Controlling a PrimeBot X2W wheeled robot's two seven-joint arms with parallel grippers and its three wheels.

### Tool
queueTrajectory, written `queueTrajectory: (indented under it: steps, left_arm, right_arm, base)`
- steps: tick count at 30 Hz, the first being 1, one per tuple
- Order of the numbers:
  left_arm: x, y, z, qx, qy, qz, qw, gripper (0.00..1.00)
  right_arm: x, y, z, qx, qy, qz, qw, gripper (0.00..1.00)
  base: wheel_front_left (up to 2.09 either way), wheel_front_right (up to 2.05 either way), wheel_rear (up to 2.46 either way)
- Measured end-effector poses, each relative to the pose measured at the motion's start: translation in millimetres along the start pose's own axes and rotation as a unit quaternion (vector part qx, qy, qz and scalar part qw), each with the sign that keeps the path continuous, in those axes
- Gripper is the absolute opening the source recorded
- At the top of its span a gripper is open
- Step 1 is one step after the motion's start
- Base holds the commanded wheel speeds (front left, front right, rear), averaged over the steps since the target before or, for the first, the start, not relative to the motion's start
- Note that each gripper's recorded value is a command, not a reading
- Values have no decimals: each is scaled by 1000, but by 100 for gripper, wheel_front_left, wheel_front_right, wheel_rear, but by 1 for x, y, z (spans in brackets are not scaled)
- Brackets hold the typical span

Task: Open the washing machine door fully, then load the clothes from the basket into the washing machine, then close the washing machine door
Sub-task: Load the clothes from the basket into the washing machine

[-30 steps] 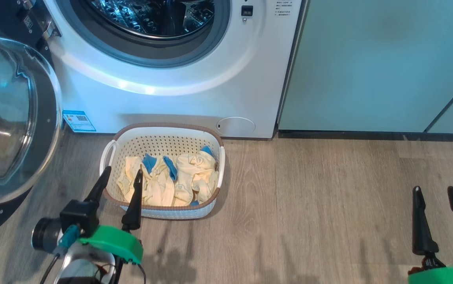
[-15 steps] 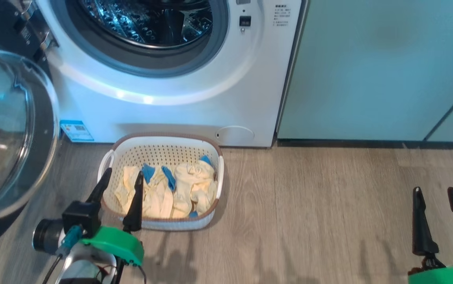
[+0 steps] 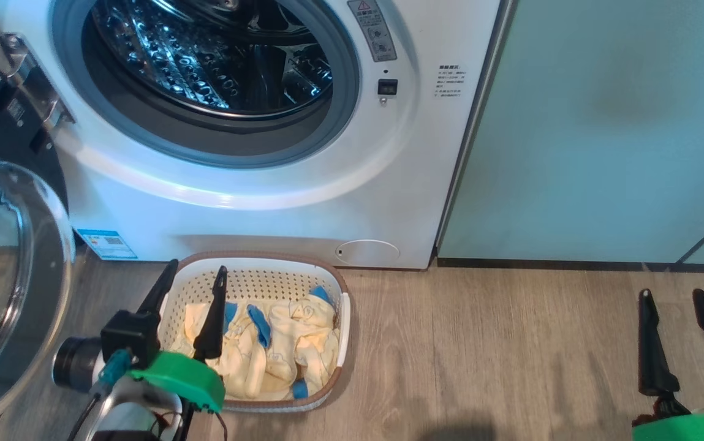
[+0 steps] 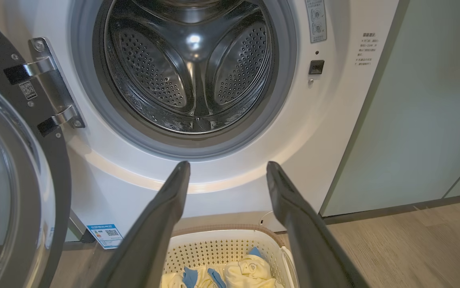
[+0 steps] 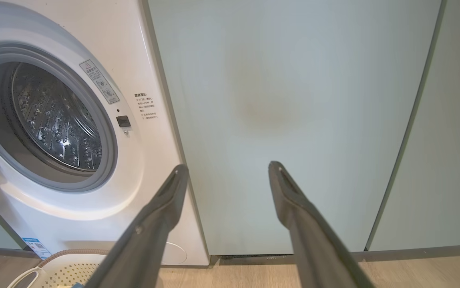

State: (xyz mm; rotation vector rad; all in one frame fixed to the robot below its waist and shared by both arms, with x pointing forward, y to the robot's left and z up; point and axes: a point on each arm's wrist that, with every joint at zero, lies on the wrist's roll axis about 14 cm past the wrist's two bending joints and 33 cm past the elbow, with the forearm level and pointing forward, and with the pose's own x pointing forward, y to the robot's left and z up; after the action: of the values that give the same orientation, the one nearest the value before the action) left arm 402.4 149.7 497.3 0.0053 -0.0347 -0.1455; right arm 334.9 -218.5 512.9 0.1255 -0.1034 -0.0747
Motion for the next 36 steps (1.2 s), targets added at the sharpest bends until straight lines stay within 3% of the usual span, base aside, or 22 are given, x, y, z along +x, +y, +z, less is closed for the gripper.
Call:
queueTrajectory:
  steps: [18, 27, 36]
  left_arm:
    - [0, 0, -4, -2, 5, 2, 1000, 100]
    - [5, -11, -41, -31, 76, -22, 996, 100]
    - [30, -30, -94, -48, 163, -63, 983, 100]
  right_arm:
    - [3, 3, -6, 1, 8, 4, 1000, 100]
    - [8, 2, -17, 8, 25, 0, 1000, 100]
    - [33, 6, -26, 18, 30, 4, 999, 100]
  base:
    - [12, -12, 0]
    - [0, 0, 0]
    - [0, 0, 0]
